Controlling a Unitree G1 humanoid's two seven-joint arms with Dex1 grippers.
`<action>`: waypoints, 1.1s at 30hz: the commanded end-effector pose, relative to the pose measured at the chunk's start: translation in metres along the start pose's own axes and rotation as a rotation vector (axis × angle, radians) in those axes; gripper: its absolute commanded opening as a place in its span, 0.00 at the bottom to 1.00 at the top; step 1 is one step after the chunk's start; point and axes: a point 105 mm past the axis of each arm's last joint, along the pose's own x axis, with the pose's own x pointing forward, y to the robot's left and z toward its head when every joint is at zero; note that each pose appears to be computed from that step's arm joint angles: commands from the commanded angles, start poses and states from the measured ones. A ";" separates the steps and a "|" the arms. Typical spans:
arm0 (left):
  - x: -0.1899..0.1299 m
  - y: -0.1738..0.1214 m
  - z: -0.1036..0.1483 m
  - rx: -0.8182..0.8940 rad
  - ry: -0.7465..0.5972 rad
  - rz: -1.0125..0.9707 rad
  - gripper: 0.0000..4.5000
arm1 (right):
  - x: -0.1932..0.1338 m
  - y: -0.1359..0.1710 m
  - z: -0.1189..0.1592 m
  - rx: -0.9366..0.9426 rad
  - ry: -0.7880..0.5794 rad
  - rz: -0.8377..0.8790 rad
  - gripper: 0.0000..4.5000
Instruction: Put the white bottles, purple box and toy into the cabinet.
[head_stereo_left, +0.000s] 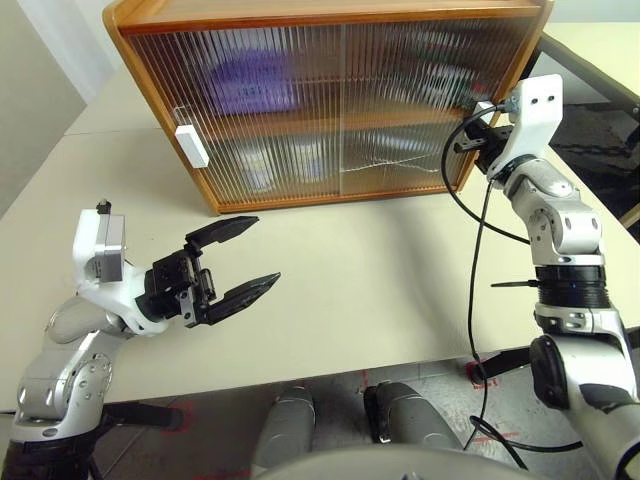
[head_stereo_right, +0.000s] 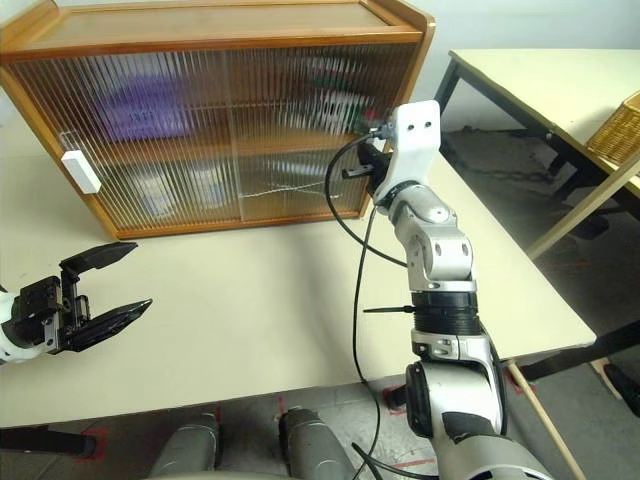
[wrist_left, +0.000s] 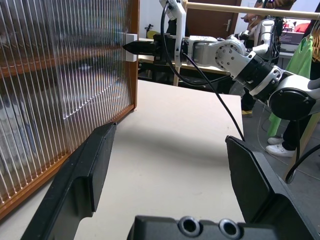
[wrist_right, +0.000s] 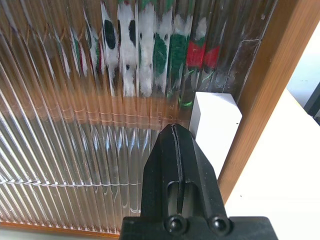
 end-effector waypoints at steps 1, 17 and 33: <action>0.000 0.000 -0.004 -0.011 0.011 0.002 1.00 | -0.002 -0.009 0.005 0.002 -0.020 -0.027 0.00; -0.052 0.008 -0.004 -0.011 0.111 0.174 1.00 | -0.050 0.039 -0.012 0.196 -0.066 0.525 0.93; -0.206 0.068 -0.064 0.033 0.416 1.065 1.00 | -0.103 -0.113 -0.095 0.093 -0.032 0.176 1.00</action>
